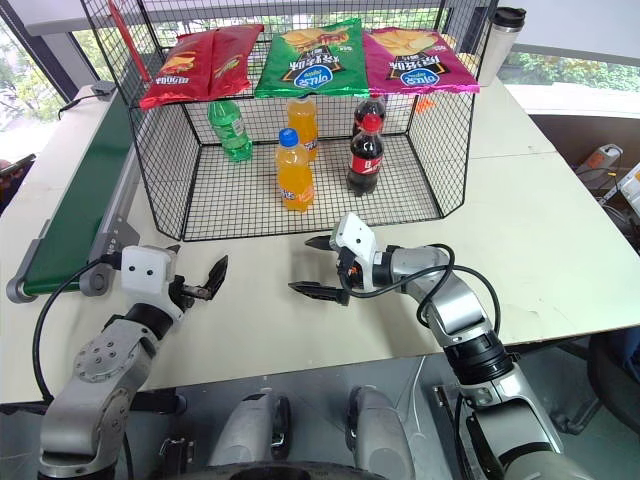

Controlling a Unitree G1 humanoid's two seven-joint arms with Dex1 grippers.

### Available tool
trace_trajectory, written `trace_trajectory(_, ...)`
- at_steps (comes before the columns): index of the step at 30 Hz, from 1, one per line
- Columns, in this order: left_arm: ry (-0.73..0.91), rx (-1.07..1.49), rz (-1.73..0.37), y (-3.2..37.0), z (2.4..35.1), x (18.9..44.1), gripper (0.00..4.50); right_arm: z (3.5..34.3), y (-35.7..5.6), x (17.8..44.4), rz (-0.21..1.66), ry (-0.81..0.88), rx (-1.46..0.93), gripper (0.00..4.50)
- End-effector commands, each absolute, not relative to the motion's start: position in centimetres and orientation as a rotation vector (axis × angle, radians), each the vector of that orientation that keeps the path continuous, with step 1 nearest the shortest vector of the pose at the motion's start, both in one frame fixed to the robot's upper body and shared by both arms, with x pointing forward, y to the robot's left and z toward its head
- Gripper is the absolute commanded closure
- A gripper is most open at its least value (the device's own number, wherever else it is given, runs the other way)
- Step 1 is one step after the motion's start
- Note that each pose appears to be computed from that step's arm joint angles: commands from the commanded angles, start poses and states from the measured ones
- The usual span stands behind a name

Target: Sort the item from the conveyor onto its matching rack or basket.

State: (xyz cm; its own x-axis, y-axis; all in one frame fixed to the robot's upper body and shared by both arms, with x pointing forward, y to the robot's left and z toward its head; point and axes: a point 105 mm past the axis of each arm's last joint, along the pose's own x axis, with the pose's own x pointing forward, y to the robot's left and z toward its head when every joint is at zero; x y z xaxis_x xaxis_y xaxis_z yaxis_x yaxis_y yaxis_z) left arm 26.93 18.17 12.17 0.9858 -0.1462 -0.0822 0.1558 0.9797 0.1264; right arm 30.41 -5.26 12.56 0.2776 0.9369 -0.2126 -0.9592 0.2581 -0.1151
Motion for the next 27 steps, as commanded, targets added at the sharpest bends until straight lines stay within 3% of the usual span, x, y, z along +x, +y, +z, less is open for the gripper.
trace_trajectory(1, 0.012, 0.146, -0.156, 18.0, 13.7, 26.9, 0.06, 13.8, -4.9, 30.3, 1.3, 0.051, -0.248, 0.0)
trace_trajectory(10, 0.008, 0.157, -0.155, 18.1, 13.8, 26.8, 0.06, 13.6, -4.9, 30.3, 1.301, 0.051, -0.247, 0.0)
trace_trajectory(14, -0.056, 0.173, -0.124, 18.4, 15.9, 26.7, 0.06, 13.7, -5.0, 30.3, 1.302, 0.049, -0.249, 0.0)
trace_trajectory(21, -0.142, 0.184, 0.025, 21.6, 19.4, 25.7, 0.06, 13.8, -5.0, 30.3, 1.302, 0.049, -0.251, 0.0)
trace_trajectory(27, -0.103, 0.181, 0.126, 24.8, 19.3, 24.6, 0.06, 14.1, -4.9, 30.1, 1.318, 0.049, -0.247, 0.0)
